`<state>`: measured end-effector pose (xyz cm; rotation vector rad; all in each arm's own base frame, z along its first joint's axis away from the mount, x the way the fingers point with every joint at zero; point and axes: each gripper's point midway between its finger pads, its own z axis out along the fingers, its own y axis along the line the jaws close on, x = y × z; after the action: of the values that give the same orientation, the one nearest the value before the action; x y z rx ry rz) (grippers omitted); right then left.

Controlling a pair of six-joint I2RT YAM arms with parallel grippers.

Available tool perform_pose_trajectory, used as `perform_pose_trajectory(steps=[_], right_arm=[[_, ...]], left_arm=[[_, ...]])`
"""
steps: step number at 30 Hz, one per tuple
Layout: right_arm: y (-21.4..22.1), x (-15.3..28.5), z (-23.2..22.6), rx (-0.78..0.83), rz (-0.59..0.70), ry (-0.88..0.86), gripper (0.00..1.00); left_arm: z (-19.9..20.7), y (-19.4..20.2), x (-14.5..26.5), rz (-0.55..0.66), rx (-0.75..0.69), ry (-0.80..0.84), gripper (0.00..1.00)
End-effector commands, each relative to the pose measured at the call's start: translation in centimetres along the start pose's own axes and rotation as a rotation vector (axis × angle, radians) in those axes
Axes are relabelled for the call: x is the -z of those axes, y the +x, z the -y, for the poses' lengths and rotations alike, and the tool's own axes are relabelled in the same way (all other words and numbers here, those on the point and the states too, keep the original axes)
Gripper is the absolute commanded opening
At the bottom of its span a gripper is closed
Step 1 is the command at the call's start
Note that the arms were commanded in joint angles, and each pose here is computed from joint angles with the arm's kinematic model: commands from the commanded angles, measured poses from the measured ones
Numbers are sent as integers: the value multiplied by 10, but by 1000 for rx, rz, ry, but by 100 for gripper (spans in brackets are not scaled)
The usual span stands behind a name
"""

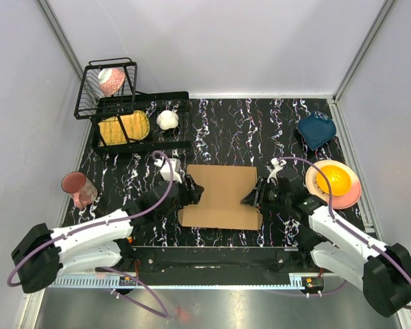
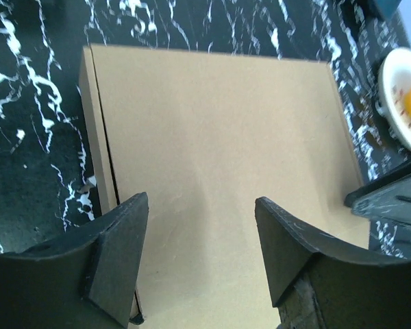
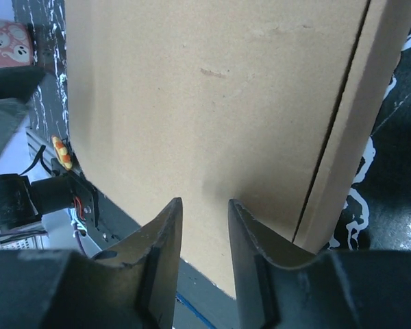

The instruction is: Fold the paper box

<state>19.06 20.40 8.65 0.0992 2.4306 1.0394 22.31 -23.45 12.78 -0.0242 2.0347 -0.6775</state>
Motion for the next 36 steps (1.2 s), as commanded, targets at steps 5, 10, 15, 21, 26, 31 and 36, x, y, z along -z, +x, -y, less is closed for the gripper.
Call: perform_pose_trajectory(steps=[5,10,15,21,26,31,36], right_arm=[[-41,33,-64,37,190,-226,50],[-57,25,-101,-7,228,-452,50],[-33,-25,-65,-87,108,-409,39],[-6,-45,-16,-113,63,-263,37],[-15,-27,-30,-54,94,-276,43],[-65,21,-61,57,274,-191,70],[-104,66,-28,91,476,128,88]], left_arm=[[6,2,-4,9,79,25,65],[22,-18,-6,95,189,120,66],[7,17,-25,-7,182,85,45],[-23,75,-35,-145,177,8,35],[-26,62,-29,-79,173,21,33],[-10,-44,4,208,157,-1,70],[-29,-76,25,271,141,-83,89]])
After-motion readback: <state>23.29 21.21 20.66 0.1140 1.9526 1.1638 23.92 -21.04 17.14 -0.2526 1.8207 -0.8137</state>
